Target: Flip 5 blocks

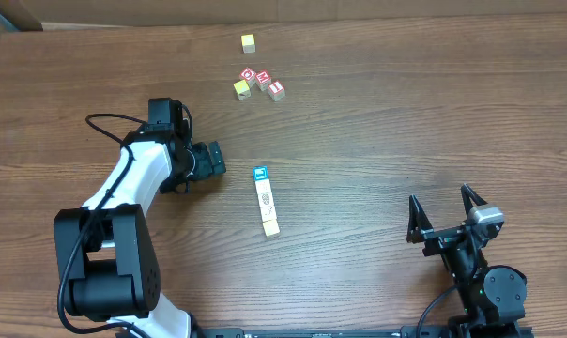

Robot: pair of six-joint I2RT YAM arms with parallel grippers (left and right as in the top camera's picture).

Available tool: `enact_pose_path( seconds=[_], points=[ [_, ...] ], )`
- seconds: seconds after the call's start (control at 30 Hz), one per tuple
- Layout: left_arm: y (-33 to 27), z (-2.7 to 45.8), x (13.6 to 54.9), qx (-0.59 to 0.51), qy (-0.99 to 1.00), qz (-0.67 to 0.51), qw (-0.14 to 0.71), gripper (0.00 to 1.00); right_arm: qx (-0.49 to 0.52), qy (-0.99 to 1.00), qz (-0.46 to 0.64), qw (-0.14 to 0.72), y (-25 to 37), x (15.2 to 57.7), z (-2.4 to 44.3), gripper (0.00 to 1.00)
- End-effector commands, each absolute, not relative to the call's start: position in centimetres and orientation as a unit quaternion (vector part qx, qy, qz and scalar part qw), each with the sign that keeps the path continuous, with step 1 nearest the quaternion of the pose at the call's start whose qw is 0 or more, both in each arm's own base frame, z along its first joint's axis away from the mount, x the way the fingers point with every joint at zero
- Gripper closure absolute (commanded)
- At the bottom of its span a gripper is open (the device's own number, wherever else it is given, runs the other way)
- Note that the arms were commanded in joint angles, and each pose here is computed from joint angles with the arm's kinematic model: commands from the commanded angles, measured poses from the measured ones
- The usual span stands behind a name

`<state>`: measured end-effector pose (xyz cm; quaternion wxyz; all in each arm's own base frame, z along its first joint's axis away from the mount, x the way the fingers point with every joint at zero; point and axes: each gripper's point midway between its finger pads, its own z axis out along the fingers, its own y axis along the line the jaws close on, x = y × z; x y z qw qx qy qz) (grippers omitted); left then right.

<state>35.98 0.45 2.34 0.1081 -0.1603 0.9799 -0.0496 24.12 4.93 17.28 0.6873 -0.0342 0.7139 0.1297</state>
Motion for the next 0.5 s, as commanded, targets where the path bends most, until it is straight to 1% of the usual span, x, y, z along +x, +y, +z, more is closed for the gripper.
enact_pose_path(
  seconds=[0.0,0.13,0.47],
  points=[
    [0.44,3.49,36.73,-0.152,0.979,-0.050,0.128,0.00,-0.053,0.712,0.101,0.693,4.65,24.19,17.08,0.00],
    [0.44,3.49,36.72,-0.152,0.979,-0.050,0.127,0.00,-0.070,0.711,0.081,0.695,4.56,24.20,17.07,0.00],
    [0.44,3.49,36.73,-0.152,0.979,-0.050,0.128,0.00,-0.067,0.711,0.057,0.698,3.66,24.36,17.06,0.00]
  ],
)
